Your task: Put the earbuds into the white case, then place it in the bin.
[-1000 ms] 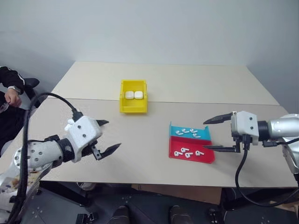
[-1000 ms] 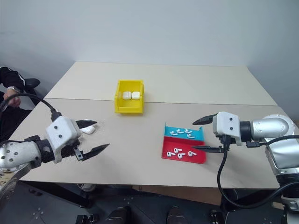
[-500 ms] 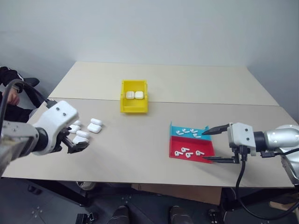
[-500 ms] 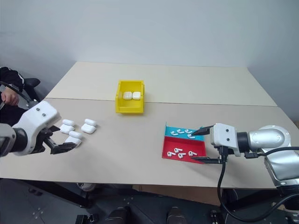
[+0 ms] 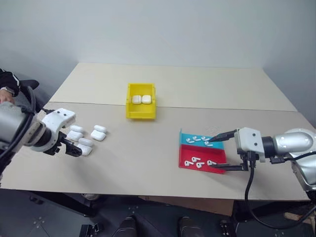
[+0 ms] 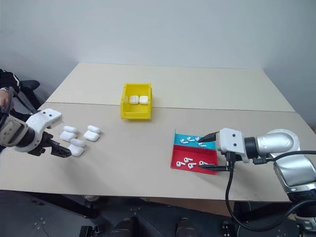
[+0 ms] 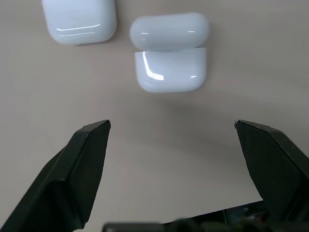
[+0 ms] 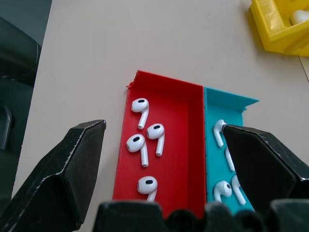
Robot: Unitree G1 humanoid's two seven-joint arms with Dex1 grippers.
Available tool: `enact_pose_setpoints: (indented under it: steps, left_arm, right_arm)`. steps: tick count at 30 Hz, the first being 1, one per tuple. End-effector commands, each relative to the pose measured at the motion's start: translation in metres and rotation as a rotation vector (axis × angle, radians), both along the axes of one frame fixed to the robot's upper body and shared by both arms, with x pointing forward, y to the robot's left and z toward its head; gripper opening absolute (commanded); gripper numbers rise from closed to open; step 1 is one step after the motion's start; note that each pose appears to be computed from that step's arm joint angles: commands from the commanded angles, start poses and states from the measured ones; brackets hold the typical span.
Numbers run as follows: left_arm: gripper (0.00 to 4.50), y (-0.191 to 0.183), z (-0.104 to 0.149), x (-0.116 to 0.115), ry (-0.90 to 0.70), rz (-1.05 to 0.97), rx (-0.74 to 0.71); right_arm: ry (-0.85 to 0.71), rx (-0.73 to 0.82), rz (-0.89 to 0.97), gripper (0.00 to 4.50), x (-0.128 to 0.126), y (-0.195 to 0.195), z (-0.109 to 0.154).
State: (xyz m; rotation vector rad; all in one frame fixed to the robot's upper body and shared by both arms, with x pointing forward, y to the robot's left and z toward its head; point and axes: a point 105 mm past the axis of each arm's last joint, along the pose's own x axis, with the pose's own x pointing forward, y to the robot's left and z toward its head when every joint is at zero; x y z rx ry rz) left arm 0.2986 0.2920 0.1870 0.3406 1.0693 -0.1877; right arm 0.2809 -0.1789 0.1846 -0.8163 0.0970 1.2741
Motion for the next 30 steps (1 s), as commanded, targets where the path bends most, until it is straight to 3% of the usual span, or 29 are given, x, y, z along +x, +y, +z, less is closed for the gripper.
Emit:
enact_pose_setpoints:
  steps: [1, 12, 30]
  left_arm:
    - [4.5, 0.006, 0.006, 0.009, 0.0, 0.027, -0.018]
    - [4.5, -0.013, -0.009, 0.039, 0.064, -0.017, -0.037]
    - [4.5, -0.01, -0.029, 0.058, 0.136, -0.017, -0.02]
  right_arm:
    - [-0.013, 0.003, 0.006, 4.49, 0.002, 0.001, 0.006]
    - [-0.012, 0.001, -0.013, 4.49, 0.001, 0.003, 0.005]
    - [-0.007, -0.005, -0.054, 4.49, -0.003, -0.002, 0.0]
